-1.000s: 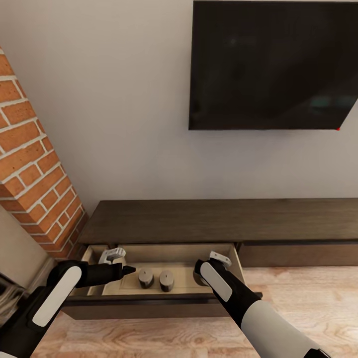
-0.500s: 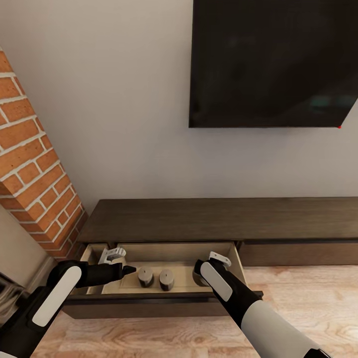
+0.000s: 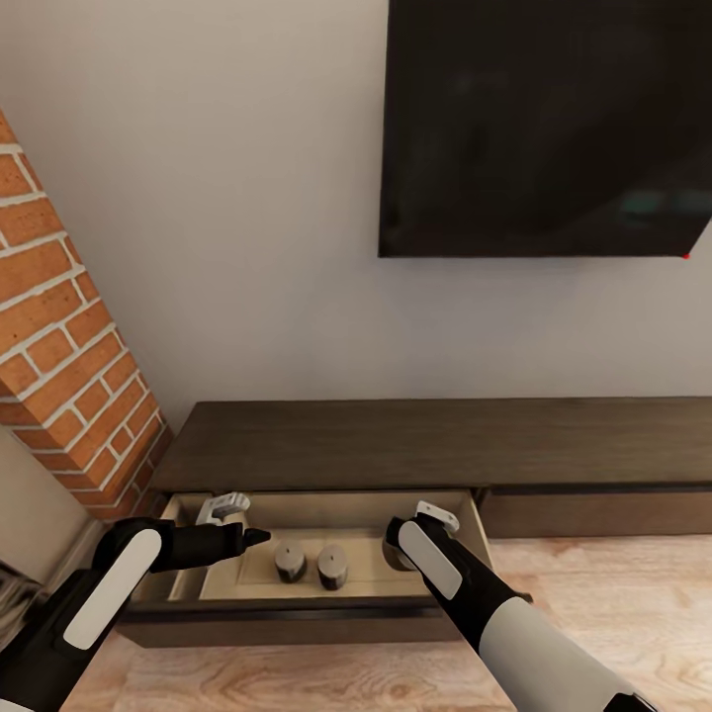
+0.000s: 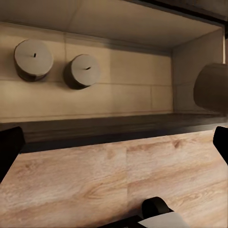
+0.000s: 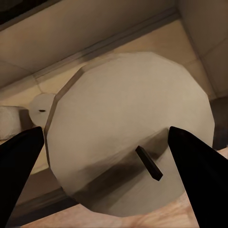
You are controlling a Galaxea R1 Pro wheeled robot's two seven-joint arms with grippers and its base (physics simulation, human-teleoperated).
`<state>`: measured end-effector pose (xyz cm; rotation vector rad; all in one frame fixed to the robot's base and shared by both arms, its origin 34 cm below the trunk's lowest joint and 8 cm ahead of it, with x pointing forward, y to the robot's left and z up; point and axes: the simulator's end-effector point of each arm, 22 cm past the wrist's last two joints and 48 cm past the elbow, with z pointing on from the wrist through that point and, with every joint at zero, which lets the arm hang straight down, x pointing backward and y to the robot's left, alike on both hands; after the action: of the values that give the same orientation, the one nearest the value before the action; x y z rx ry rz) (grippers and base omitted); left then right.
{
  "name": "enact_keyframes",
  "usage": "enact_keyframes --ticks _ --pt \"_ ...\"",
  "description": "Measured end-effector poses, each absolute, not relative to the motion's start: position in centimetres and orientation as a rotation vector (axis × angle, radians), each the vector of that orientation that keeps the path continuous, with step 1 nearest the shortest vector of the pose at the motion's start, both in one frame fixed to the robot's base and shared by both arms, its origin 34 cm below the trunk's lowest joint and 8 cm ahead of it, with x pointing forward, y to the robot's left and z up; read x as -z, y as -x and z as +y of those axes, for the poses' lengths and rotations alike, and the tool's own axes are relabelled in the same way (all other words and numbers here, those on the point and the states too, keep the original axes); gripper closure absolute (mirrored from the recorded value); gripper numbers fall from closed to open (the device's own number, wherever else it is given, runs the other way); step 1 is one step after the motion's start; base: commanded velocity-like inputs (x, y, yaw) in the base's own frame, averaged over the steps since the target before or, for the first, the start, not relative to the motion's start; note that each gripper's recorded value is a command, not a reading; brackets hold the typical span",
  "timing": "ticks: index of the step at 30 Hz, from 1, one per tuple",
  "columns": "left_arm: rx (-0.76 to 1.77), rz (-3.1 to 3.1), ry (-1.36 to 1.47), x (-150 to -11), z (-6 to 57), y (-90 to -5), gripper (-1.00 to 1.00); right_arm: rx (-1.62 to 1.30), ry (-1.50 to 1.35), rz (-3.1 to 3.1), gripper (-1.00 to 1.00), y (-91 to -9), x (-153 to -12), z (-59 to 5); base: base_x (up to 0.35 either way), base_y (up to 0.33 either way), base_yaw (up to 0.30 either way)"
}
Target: Place each of the two pumpkins and all three candles from the living room inside a cabinet in the living room (use any cabinet), then make sure every cabinet is closed, and position the cauldron so it is next to a table in the living room.
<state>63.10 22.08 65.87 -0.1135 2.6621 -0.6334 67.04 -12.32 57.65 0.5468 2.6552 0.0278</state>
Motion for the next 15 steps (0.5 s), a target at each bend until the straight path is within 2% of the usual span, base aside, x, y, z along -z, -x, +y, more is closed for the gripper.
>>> enact_keyframes --ticks 4,15 --pt "0.633 2.662 0.114 -65.9 22.1 -63.1 -1.0 -0.027 -0.541 2.663 1.0 -66.9 -57.6 -12.3 0.111 0.054 0.0" --pt "0.636 2.659 0.111 -65.2 22.0 -63.1 -1.0 -0.073 -0.608 2.711 1.0 -65.7 -56.1 -11.7 0.009 0.004 0.0"
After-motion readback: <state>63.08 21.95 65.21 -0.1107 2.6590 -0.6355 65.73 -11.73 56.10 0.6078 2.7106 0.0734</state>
